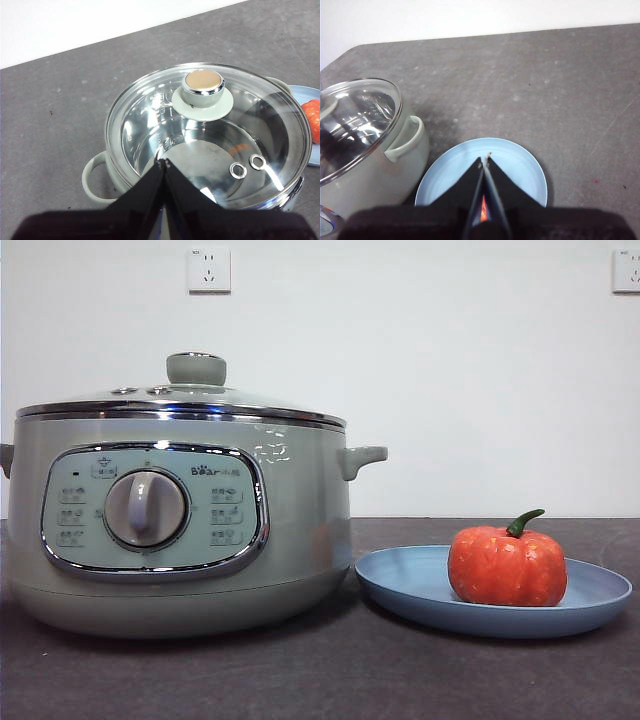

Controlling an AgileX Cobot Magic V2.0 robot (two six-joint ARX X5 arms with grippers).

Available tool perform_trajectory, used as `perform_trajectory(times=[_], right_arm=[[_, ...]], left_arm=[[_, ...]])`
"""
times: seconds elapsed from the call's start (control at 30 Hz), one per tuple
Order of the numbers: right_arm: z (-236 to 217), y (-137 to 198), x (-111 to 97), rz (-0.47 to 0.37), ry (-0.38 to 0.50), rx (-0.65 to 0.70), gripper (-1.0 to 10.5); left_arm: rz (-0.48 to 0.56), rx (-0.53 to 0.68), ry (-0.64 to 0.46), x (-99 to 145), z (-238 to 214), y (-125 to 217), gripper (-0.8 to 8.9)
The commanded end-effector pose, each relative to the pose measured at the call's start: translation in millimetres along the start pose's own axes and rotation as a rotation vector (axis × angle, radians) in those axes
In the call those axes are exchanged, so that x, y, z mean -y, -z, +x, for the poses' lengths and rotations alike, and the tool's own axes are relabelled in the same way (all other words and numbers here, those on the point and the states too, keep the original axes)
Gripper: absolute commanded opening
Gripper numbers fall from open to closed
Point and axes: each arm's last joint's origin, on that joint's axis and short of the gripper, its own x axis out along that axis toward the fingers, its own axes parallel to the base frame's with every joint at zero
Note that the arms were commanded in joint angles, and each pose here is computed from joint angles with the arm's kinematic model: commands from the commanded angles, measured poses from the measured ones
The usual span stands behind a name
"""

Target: Take the pumpkin out from the steamer,put the pumpkin in the blue plate,close the lid

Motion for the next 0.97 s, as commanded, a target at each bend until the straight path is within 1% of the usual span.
perform_trajectory(times=[0.03,0.23,0.37,0.47,0.53,0.63,0.7,0.77,0.97], right_arm=[[1,2,0,0.012,0.001,-0.001,-0.1],[1,2,0,0.012,0.001,0.0,-0.1],[1,2,0,0.012,0.0,0.0,-0.1],[1,2,0,0.012,0.004,0.0,-0.1],[1,2,0,0.012,0.004,0.0,-0.1],[1,2,0,0.012,0.001,-0.001,-0.1],[1,2,0,0.012,0.002,-0.001,-0.1],[1,2,0,0.012,0.002,-0.001,-0.1],[1,2,0,0.012,0.002,-0.001,-0.1]], left_arm=[[-0.005,0.001,0.002,0,0,1,-0.03],[-0.004,0.001,0.013,1,-1,1,-0.03],[-0.017,0.074,-0.025,-5,-23,4,-0.03],[-0.048,0.17,-0.11,-14,-42,7,-0.03],[-0.075,0.267,-0.196,-19,-52,9,-0.03],[-0.102,0.393,-0.331,-26,-54,17,-0.03],[-0.111,0.426,-0.399,-29,-49,28,-0.03],[-0.119,0.423,-0.445,-33,-40,42,-0.03],[-0.138,0.301,-0.437,-38,-3,92,-0.03]])
